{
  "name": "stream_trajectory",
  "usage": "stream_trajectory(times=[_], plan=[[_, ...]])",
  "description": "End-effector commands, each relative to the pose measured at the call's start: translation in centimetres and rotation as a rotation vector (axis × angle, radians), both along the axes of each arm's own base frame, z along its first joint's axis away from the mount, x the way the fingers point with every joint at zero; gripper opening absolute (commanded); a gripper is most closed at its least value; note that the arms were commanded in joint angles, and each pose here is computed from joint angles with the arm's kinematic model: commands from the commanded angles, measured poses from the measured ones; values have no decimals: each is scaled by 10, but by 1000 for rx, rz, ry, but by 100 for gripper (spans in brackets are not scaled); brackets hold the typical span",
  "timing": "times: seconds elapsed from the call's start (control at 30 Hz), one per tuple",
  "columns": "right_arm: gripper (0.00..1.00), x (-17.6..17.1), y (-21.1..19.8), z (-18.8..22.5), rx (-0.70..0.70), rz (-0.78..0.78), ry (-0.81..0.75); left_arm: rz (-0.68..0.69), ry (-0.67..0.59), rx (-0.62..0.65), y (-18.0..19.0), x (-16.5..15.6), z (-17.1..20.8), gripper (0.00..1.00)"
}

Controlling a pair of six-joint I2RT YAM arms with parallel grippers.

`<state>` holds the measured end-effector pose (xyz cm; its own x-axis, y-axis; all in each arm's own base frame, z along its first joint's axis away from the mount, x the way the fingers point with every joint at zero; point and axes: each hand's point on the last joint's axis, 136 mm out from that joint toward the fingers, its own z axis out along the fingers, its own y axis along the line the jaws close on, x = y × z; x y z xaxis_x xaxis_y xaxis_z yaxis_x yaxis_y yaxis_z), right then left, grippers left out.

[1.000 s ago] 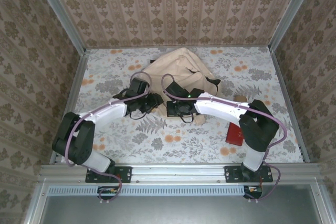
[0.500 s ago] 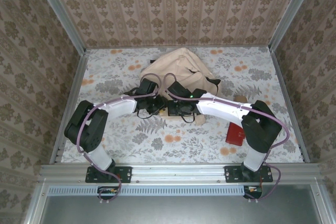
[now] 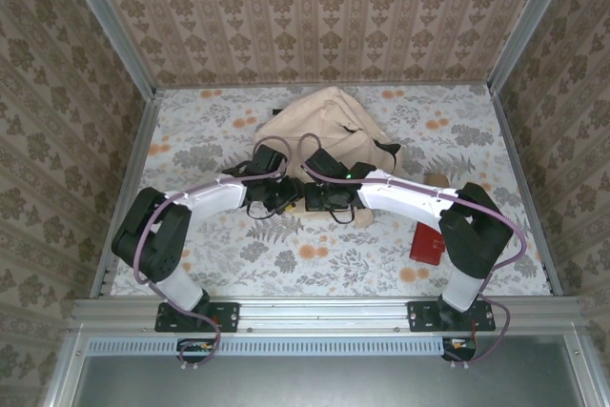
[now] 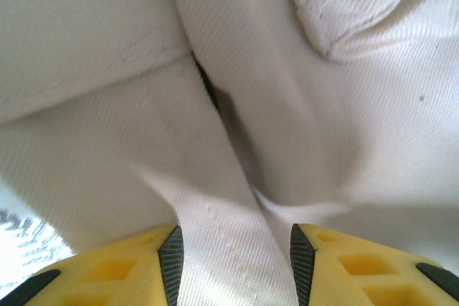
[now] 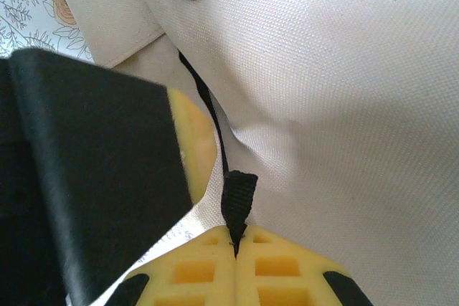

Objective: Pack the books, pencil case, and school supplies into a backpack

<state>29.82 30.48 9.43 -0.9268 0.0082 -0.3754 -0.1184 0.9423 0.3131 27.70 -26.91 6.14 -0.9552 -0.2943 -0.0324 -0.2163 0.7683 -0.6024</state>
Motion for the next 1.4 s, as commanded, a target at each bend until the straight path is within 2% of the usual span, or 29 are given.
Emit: stream_trajectory(times=[0.0,0.3,0.67,0.77,0.93,1.2,1.37], plan=[[0,1,-2,10,27,-22,-18,10,37,38,8,-12,-5,48],[0,-6,3,12,95,-27,-6,58,57,11,-3,-2,-8,52],[0,-25,-2,11,158,-41,48,101,50,-59,-18,15,-13,46],[0,-25,-2,5,146,-41,57,101,58,-80,-22,15,-14,41],[0,-23,-10,3,111,-60,44,117,54,-72,-19,17,-16,25],[0,-16,-53,16,-90,-109,-60,143,16,-7,-1,20,-14,0],[0,-12,-73,25,-183,-128,-110,153,-1,11,9,22,-12,0]])
